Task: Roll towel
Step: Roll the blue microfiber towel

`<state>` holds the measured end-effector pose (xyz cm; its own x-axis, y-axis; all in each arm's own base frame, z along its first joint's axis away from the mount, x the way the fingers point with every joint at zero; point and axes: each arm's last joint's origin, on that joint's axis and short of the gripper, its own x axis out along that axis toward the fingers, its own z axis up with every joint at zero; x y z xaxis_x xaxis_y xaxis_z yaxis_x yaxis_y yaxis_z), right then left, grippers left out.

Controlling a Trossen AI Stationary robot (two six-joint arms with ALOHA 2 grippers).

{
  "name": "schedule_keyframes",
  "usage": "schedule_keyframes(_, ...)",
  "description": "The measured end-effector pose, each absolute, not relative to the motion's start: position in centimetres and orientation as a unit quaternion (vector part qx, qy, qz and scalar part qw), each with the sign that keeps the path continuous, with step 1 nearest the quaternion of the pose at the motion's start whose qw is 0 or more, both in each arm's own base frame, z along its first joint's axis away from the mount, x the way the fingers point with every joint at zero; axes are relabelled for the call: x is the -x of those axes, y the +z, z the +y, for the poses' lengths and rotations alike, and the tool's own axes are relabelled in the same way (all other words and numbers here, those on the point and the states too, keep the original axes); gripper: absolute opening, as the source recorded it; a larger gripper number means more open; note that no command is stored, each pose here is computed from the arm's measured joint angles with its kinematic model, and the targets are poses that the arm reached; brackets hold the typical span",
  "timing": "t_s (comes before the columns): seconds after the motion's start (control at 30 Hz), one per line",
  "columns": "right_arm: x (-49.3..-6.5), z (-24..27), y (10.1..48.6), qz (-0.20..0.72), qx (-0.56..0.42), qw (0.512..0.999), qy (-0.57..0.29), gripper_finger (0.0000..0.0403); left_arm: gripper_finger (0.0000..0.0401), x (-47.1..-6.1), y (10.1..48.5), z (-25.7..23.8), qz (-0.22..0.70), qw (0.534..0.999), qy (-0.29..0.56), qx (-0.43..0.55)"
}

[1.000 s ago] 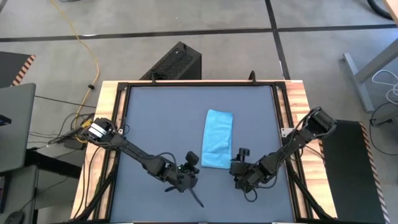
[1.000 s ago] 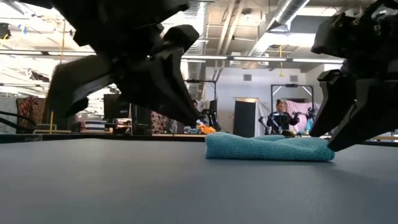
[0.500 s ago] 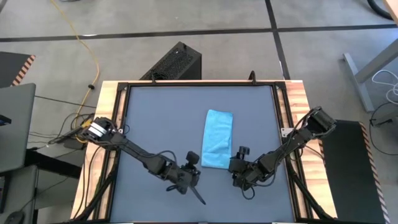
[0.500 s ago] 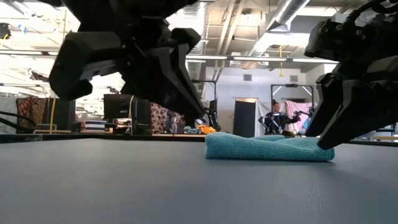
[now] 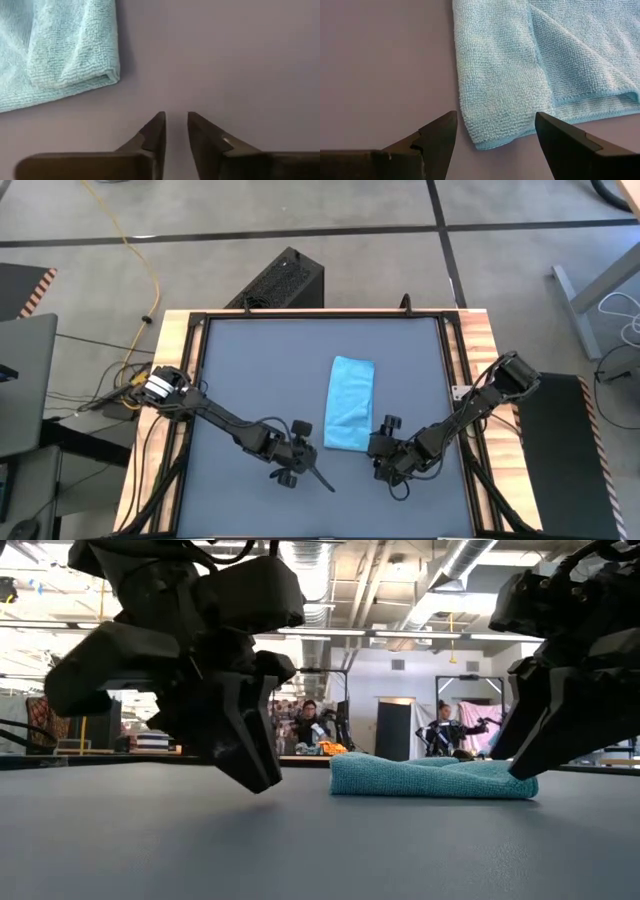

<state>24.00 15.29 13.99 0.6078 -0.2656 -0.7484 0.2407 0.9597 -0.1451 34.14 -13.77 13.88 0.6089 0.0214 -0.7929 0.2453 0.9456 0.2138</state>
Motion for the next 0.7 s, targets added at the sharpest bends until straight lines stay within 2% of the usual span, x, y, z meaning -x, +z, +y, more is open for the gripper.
schedule_keyframes(0.2,-24.0,15.3,14.0,0.418,0.012,0.897,-0.141,0.0295,0.0140,-34.2,13.8,-13.5,0.440,0.880,-0.064,-0.164)
schedule_keyframes(0.37,-24.0,15.3,14.0,0.419,0.013,0.897,-0.141,0.0295,0.0189,-34.2,14.4,-13.4,0.440,0.847,-0.032,-0.297)
schedule_keyframes(0.5,-24.1,15.2,14.0,0.419,0.014,0.897,-0.142,0.0295,0.0210,-34.8,15.6,-14.4,0.405,0.816,-0.059,-0.408)
schedule_keyframes(0.63,-24.3,14.8,14.0,0.419,0.010,0.896,-0.150,0.0295,0.0215,-35.2,15.9,-15.1,0.371,0.819,-0.151,-0.411)
schedule_keyframes(0.7,-24.5,14.5,14.0,0.419,0.008,0.895,-0.156,0.0295,0.0215,-35.2,16.0,-15.1,0.364,0.808,-0.157,-0.435)
